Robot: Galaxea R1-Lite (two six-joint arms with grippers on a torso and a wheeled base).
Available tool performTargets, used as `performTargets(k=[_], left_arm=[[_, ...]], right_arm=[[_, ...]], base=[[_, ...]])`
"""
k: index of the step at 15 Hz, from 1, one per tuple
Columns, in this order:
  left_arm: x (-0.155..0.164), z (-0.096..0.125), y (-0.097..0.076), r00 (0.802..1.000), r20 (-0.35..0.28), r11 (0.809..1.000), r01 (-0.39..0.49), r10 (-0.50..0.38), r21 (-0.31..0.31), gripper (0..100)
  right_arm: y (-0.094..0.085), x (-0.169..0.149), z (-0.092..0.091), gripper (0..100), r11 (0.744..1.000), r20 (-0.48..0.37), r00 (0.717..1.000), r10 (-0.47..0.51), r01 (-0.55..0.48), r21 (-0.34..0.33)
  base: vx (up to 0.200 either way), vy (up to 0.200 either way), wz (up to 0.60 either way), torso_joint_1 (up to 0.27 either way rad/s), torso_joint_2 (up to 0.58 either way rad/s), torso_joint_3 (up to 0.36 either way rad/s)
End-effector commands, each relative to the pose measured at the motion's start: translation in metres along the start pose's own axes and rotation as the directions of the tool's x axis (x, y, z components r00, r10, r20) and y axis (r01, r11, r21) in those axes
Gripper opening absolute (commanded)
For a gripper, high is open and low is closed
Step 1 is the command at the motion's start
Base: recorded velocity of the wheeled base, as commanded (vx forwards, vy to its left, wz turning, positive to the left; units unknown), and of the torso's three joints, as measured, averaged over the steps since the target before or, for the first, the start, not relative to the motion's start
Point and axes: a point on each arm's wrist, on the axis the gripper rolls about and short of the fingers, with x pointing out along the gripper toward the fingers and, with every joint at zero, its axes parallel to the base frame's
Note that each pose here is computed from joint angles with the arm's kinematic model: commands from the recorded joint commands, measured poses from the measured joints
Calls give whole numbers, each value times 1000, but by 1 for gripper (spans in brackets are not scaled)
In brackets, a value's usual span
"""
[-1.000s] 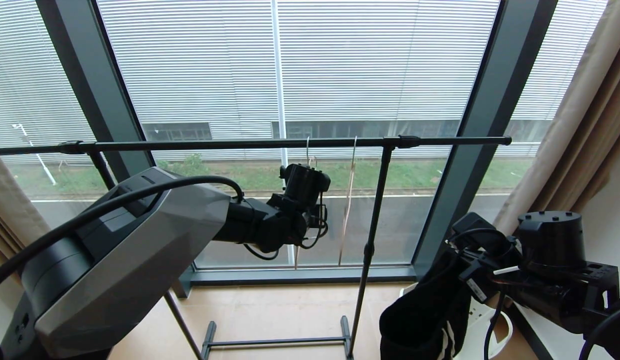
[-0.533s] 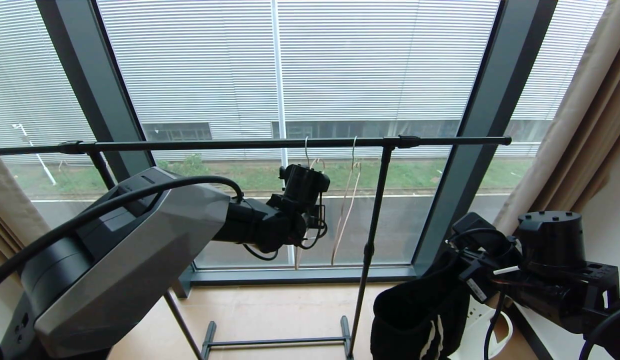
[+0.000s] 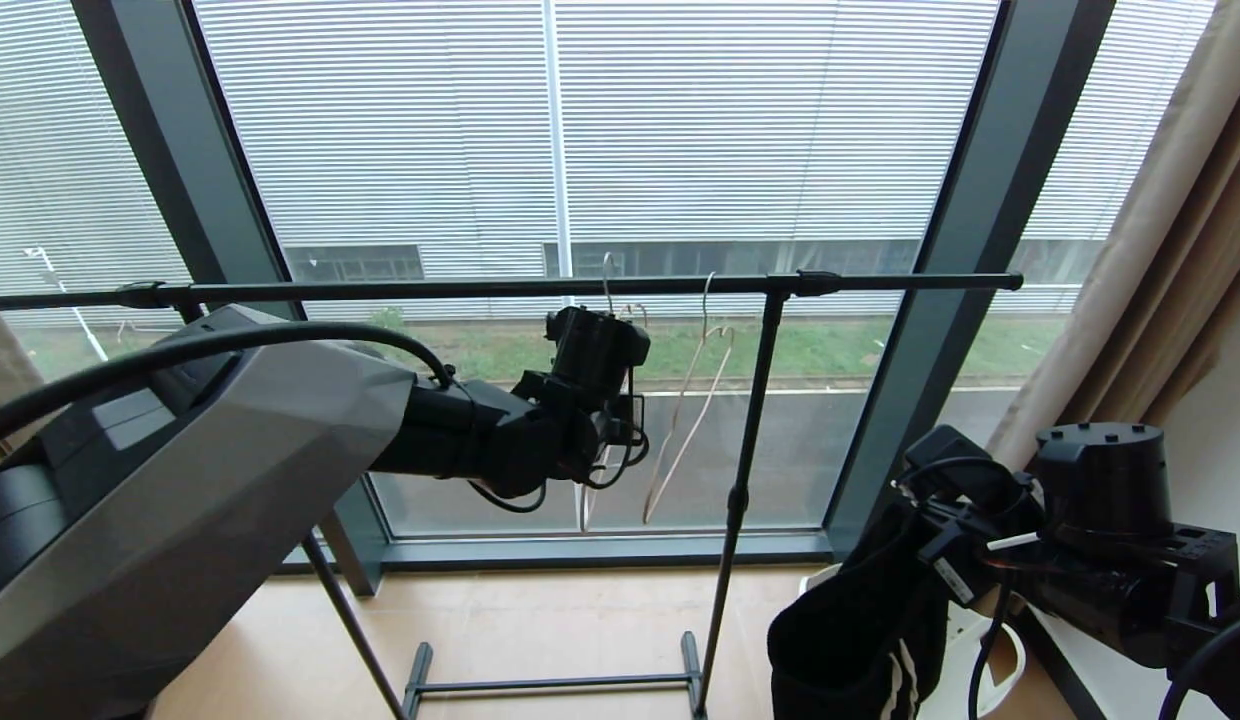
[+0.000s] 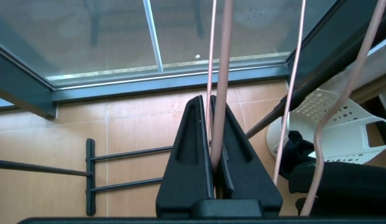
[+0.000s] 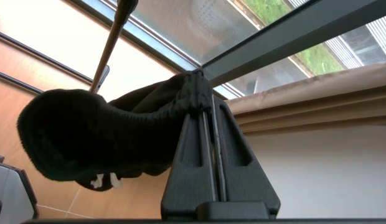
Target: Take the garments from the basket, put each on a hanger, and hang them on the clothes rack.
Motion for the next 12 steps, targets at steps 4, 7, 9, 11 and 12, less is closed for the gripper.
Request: performTargets(k=[4,7,9,11,12], left_arm=[[-55,2,16,1000,-2,999,21,-20,29,0],[-95,-19,34,999,14,995,48,-49,84,0],[-115,-40,50,997,41,989,55,-61,138,0],[-128,-54,62,994,81,988,54,-66,143,0],[-139,-66,72,993,96,989,58,-71,135,0]], right_arm=[[0,0,0,0,1000,2,1000,-1,1,0],[1,-3,1,0,1000,7,1000,1,-1,-2],[3,-3,1,0,1000,8,1000,6,-6,-7],[4,-4,1,0,1000,11,1000,11,-11,-11],[5,-3,2,0,1000,13,1000,18,-18,-13]], base=[[0,0,0,0,0,0],[0,0,0,0,0,0],[0,0,0,0,0,0],[0,0,0,0,0,0],[0,0,0,0,0,0]])
